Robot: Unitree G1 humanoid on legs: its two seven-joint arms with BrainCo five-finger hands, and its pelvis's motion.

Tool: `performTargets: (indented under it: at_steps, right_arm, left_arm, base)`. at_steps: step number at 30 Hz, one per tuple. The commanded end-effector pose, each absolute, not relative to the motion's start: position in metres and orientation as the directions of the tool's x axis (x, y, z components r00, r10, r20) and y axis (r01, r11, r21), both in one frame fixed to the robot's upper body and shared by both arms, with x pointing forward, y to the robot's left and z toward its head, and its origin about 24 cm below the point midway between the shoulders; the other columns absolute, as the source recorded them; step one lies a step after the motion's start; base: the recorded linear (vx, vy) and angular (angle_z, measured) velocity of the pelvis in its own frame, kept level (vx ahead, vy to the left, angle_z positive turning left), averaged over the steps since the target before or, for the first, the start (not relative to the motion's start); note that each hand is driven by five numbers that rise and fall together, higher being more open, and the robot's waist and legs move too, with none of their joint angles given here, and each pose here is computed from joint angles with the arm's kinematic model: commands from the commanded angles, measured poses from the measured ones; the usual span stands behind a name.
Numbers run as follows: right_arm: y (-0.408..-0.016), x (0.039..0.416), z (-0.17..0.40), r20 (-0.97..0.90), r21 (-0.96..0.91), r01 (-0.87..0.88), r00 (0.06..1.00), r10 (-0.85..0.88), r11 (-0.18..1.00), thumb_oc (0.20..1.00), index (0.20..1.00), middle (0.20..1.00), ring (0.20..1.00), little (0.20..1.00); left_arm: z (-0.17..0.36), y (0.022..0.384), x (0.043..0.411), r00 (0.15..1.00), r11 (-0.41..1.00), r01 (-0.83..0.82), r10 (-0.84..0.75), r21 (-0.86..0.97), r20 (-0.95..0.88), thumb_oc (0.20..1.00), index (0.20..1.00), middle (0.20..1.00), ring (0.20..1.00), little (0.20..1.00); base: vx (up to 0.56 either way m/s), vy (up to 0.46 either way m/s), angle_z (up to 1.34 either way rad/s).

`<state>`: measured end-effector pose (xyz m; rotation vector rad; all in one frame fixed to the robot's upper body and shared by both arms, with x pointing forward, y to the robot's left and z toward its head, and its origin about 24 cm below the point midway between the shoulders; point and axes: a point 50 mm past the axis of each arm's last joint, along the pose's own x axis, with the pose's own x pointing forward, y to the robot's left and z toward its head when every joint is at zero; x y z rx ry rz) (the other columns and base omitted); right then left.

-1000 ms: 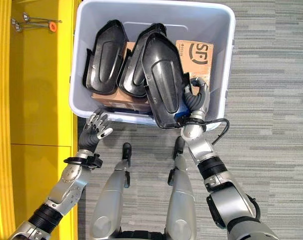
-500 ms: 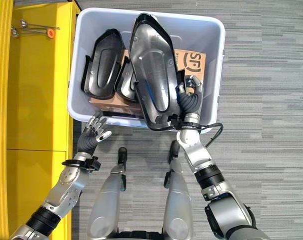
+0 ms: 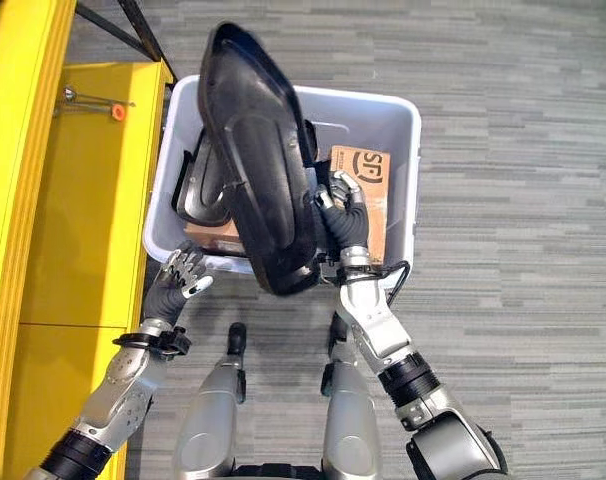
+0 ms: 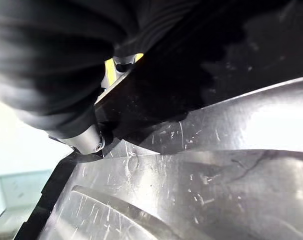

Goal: Move parts from the plastic box to the shelf.

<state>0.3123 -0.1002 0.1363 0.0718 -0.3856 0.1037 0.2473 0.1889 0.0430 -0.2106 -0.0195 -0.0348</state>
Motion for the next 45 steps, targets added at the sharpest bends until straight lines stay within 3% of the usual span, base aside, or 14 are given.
performTargets:
  at_steps: [1, 10, 19, 28, 45]
  right_arm:
    - [-0.097, 0.295, 0.161, 0.53, 0.121, -0.21, 0.84, 0.116, 0.97, 0.2, 0.2, 0.2, 0.2, 0.2]
    - [-0.081, 0.3, 0.164, 0.524, 0.13, -0.302, 0.83, 0.193, 0.944, 0.2, 0.2, 0.2, 0.2, 0.2]
    - [-0.103, 0.299, 0.151, 0.477, 0.102, -0.232, 0.865, 0.157, 0.967, 0.2, 0.2, 0.2, 0.2, 0.2]
    - [-0.138, 0.286, 0.124, 0.38, 0.132, -0.108, 0.924, 0.05, 0.985, 0.2, 0.2, 0.2, 0.2, 0.2]
    - [-0.13, 0.289, 0.125, 0.383, 0.126, -0.116, 0.922, 0.059, 0.985, 0.2, 0.2, 0.2, 0.2, 0.2]
  left_arm:
    - [0.041, 0.196, 0.233, 0.999, 0.98, 0.046, -0.041, -0.192, 0.031, 1.0, 1.0, 1.0, 1.0, 1.0]
    - [0.023, 0.207, 0.217, 0.998, 0.978, -0.024, 0.012, -0.209, -0.056, 1.0, 1.0, 1.0, 1.0, 1.0]
    - [0.014, 0.199, 0.217, 0.996, 0.973, -0.032, 0.013, -0.227, -0.084, 1.0, 1.0, 1.0, 1.0, 1.0]
    - [0.01, 0.195, 0.215, 0.995, 0.971, -0.042, 0.019, -0.234, -0.096, 1.0, 1.0, 1.0, 1.0, 1.0]
    - [0.018, 0.216, 0.213, 0.994, 0.983, -0.095, 0.087, -0.157, -0.059, 1.0, 1.0, 1.0, 1.0, 1.0]
  base:
    - [0.02, -0.162, 0.09]
    - [0.01, -0.222, 0.09]
    - [-0.05, -0.049, 0.66]
    - [0.04, 0.201, 1.02]
    - [0.0, 0.279, 0.29]
